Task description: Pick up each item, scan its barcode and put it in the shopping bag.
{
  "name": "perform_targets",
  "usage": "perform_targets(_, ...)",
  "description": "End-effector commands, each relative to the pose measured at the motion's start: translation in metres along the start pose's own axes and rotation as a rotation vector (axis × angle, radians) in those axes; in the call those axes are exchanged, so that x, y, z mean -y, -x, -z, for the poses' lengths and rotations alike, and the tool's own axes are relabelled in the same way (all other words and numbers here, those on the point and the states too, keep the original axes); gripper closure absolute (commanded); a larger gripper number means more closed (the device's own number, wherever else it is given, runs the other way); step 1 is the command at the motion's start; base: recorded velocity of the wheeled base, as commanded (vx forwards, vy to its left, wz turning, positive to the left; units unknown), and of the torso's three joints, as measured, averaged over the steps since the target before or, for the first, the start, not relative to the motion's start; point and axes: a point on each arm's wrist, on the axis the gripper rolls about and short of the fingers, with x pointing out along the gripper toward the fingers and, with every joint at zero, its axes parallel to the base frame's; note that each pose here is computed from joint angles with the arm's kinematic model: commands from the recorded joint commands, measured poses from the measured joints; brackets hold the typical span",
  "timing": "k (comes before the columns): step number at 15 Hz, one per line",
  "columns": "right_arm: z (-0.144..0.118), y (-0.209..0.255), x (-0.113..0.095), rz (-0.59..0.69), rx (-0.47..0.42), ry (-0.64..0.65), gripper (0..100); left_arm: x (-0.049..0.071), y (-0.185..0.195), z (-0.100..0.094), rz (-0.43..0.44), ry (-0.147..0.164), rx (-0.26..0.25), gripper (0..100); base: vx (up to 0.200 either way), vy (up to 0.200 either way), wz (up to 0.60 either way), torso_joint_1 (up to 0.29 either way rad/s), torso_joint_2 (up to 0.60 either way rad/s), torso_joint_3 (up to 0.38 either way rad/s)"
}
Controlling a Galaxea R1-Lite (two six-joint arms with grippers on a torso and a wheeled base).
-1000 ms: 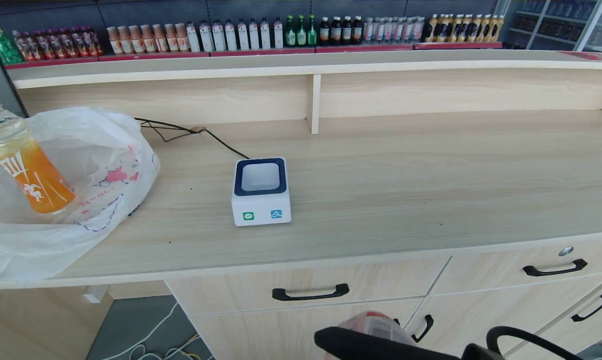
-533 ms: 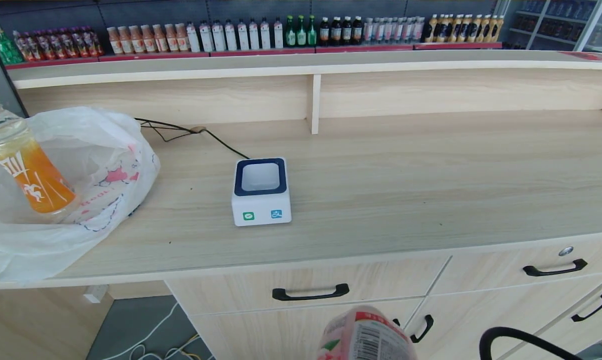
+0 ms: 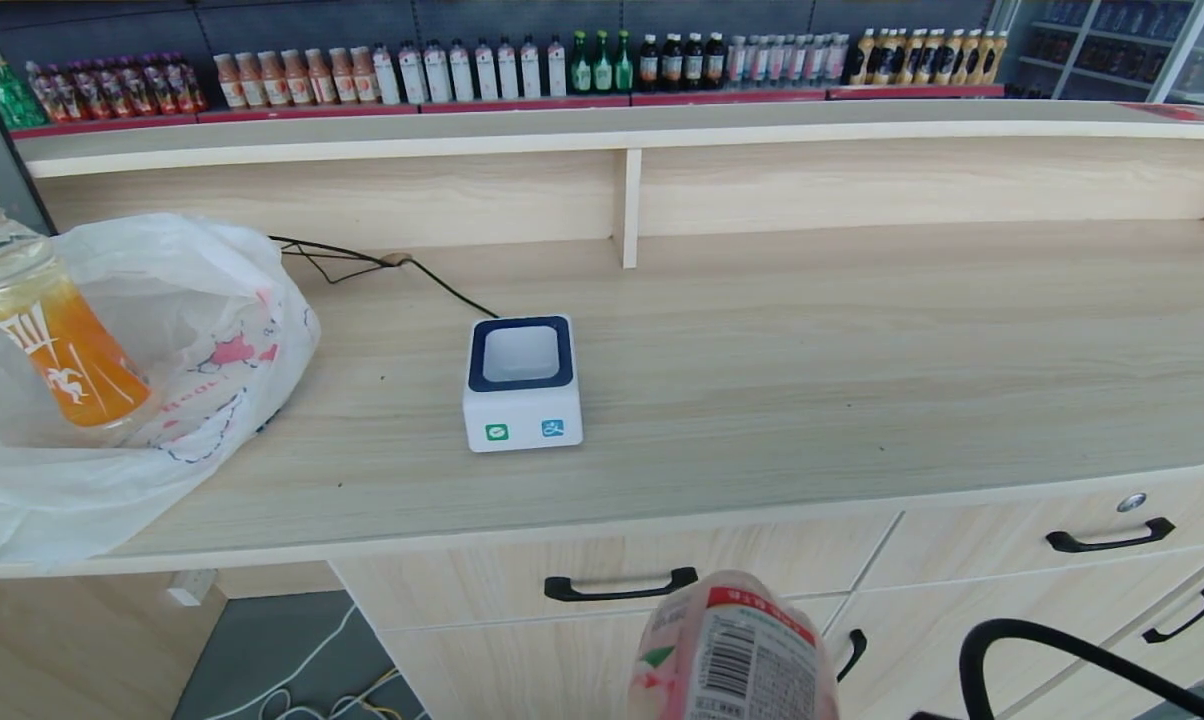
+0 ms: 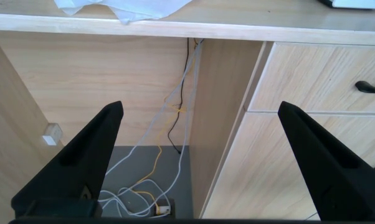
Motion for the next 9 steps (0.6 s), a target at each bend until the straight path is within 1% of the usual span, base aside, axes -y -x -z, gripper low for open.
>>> perform_targets(1, 0.0011, -0.0006, 0.0024, 0.011, -0.006, 0.023, 100, 0.0, 0.0, 0.0, 0.0, 0.001, 0.0, 0, 0.0, 0.0, 0.0, 0.0, 0.0, 0.0)
perform_targets(3, 0.0012, -0.0008, 0.0027, 0.013, -0.011, 0.096, 100, 0.0, 0.0, 0.0, -0.001, 0.001, 0.0, 0, 0.0, 0.0, 0.0, 0.0, 0.0, 0.0)
perform_targets(5, 0.0019, -0.0006, 0.0025, 0.015, -0.042, 0.147, 100, 0.0, 0.0, 0.0, 0.0, 0.001, 0.0, 0, 0.0, 0.0, 0.0, 0.0, 0.0, 0.0)
perform_targets(9, 0.0022, -0.0001, 0.0027, 0.017, -0.056, 0.158, 100, 0.0, 0.0, 0.0, 0.0, 0.001, 0.0, 0, 0.0, 0.0, 0.0, 0.0, 0.0, 0.0)
